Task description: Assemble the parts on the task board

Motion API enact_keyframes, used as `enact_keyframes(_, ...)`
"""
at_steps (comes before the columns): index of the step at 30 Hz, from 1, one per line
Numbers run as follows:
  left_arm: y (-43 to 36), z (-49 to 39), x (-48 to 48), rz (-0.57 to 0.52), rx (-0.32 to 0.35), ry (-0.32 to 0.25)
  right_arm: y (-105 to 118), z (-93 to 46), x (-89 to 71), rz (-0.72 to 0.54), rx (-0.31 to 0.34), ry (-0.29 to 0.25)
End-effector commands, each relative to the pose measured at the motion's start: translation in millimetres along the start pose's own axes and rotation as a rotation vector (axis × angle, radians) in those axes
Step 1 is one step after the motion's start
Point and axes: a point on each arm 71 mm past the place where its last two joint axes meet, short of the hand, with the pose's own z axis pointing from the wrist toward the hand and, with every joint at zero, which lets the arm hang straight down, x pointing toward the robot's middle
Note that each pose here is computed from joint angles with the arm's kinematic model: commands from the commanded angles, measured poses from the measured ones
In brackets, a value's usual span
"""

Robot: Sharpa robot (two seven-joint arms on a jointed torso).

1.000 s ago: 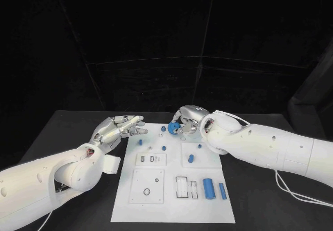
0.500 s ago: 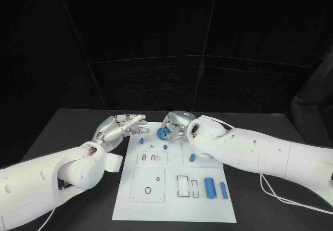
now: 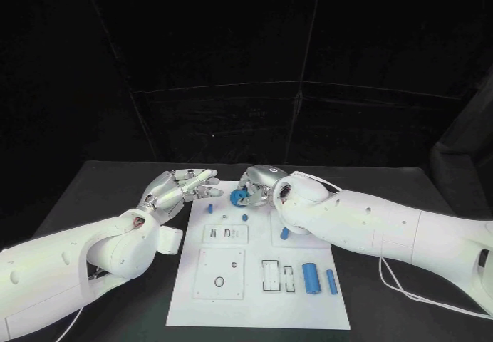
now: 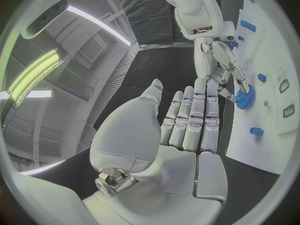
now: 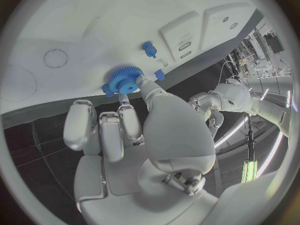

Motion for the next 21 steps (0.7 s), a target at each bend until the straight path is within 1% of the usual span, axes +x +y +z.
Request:
enact_keyframes(1, -0.8, 0.7, 2.1, -0.009, 0.002, 0.018, -1, 1.1, 1.0, -0.009, 0.005, 0.013)
enact_keyframes(6, -0.8, 0.6, 1.6, -0.008, 0.001, 0.018, -1, 1.5, 2.7, -0.014, 0.002, 0.033)
enact_keyframes(14, -0.8, 0.2, 1.0, -0.008, -0.001, 0.017, -4, -1.2, 1.7, -0.014, 0.003, 0.033)
enact_keyframes(17, -0.9, 0.0, 0.6, -0.008, -0.002, 0.016, -6, -3.9, -1.9, -0.001, -0.002, -0.005)
enact_keyframes(21, -1.3, -0.7, -0.7, -0.006, -0.001, 0.014, -12, -13.3, -13.2, 0.060, -0.045, -0.118)
